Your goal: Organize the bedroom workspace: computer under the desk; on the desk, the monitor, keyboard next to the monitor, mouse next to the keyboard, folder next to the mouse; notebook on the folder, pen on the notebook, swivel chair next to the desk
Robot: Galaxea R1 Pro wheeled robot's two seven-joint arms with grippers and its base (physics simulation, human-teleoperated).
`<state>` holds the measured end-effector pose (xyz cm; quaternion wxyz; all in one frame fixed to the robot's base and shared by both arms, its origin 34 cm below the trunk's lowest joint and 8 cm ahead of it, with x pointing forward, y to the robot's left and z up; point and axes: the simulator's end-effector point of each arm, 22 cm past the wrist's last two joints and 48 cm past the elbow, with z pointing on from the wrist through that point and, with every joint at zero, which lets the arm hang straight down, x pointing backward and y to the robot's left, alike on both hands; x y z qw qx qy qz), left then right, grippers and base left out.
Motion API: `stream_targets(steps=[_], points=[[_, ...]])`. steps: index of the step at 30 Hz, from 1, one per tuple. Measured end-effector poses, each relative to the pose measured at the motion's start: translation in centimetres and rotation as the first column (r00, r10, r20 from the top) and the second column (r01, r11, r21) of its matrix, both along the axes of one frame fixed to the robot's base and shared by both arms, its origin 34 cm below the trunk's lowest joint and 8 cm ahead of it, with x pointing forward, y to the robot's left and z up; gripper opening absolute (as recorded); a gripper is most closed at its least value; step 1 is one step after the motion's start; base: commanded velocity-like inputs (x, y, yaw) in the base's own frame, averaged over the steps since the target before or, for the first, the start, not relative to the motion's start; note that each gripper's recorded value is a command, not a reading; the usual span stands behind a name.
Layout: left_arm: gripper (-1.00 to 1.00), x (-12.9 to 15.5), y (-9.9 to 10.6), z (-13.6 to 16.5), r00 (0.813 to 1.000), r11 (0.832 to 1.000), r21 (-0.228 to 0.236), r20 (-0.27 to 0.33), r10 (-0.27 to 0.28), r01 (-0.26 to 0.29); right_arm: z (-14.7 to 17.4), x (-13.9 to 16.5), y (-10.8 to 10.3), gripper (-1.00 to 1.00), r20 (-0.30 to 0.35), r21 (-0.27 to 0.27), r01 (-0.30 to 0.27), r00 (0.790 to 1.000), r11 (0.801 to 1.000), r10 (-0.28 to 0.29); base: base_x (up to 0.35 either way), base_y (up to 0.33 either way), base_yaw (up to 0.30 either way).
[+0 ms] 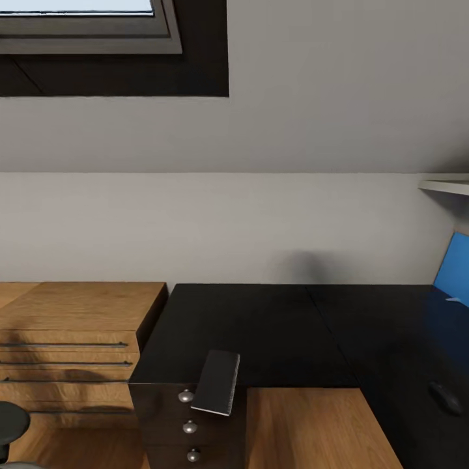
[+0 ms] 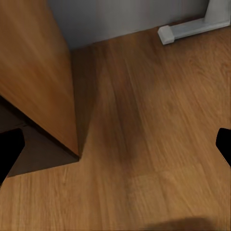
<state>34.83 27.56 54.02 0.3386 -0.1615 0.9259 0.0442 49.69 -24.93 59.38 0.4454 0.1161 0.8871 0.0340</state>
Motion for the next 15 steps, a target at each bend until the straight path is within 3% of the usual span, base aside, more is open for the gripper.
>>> stream_targets(steps=[15], points=[[1.00,0.02,0.00,-0.01,1.000,1.000,0.000,0.000,0.000,0.000,0.43,0.59,-0.54,1.00,0.016,-0.008,0.003,1.000,1.000,-0.003,0.024,0.000,0.000]])
